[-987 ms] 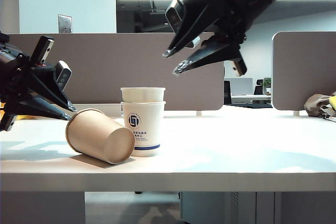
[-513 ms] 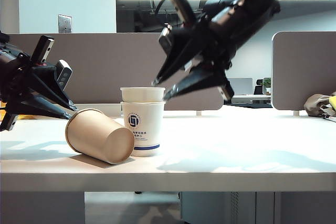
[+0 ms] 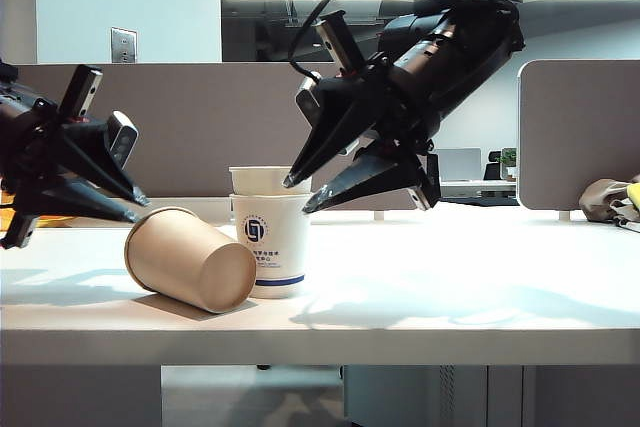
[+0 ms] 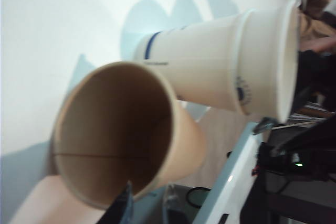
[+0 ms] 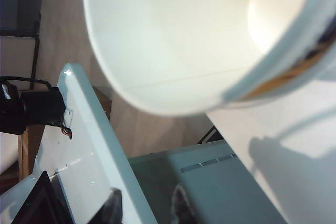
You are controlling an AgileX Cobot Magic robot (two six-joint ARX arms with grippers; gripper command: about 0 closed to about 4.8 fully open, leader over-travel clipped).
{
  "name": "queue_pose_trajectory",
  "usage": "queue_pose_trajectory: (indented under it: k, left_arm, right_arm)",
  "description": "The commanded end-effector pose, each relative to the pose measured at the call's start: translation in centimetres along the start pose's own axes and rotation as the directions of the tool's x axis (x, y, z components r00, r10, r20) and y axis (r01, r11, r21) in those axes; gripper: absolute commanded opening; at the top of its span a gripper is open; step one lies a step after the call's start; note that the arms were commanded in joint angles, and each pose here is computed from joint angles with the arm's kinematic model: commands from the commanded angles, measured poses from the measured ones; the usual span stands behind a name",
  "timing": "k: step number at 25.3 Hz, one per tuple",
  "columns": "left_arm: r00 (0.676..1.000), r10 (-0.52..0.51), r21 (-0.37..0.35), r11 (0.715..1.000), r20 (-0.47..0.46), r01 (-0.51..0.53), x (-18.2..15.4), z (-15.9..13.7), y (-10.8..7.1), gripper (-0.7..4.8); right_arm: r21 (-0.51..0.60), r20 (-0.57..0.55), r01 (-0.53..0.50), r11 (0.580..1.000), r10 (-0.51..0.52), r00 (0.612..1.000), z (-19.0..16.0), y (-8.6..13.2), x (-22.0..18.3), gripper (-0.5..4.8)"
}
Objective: Pick up all the paper cups on the table one by one and stack them together.
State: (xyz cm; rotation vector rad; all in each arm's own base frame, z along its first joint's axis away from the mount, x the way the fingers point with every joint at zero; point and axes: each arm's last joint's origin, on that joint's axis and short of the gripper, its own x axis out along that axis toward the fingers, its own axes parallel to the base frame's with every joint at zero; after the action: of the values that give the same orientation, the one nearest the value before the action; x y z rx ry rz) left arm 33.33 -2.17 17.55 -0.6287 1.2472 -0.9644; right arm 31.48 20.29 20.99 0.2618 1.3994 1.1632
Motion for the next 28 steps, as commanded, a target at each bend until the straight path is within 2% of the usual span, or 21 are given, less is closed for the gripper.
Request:
queue_pose_trajectory:
  k: [1, 4, 7, 20, 28]
  left_arm:
    - [1.000, -0.025, 0.024, 0.999, 0.017, 0.024, 0.0, 0.2, -0.1, 0.80]
    - [1.000, -0.015, 0.018, 1.000, 0.012, 0.015, 0.1, 0.3, 0.2, 0.80]
    - [1.000, -0.027, -0.019, 0.999, -0.011, 0.026, 0.7, 0.1, 0.8, 0.80]
    - [0.998, -0.047, 0.007, 0.999, -0.037, 0.047, 1.9, 0.2, 0.3, 0.80]
    - [0.997, -0.052, 0.010, 0.999, -0.050, 0.052, 2.3, 0.2, 0.1, 0.81]
  right_arm:
    - [-0.013, 0.007, -0.011, 1.000, 0.011, 1.000, 0.2, 0.1, 0.0, 1.26]
    - [-0.016, 0.009, -0.022, 1.000, 0.022, 1.000, 0.2, 0.2, 0.0, 1.26]
    - [-0.015, 0.005, -0.022, 1.000, 0.022, 1.000, 0.2, 0.2, 0.1, 1.26]
    - [-0.013, 0.006, -0.023, 1.000, 0.023, 1.000, 0.2, 0.3, 0.1, 1.26]
    - [0.000, -0.002, -0.068, 0.998, 0.068, 0.998, 0.1, 0.4, 0.1, 1.27]
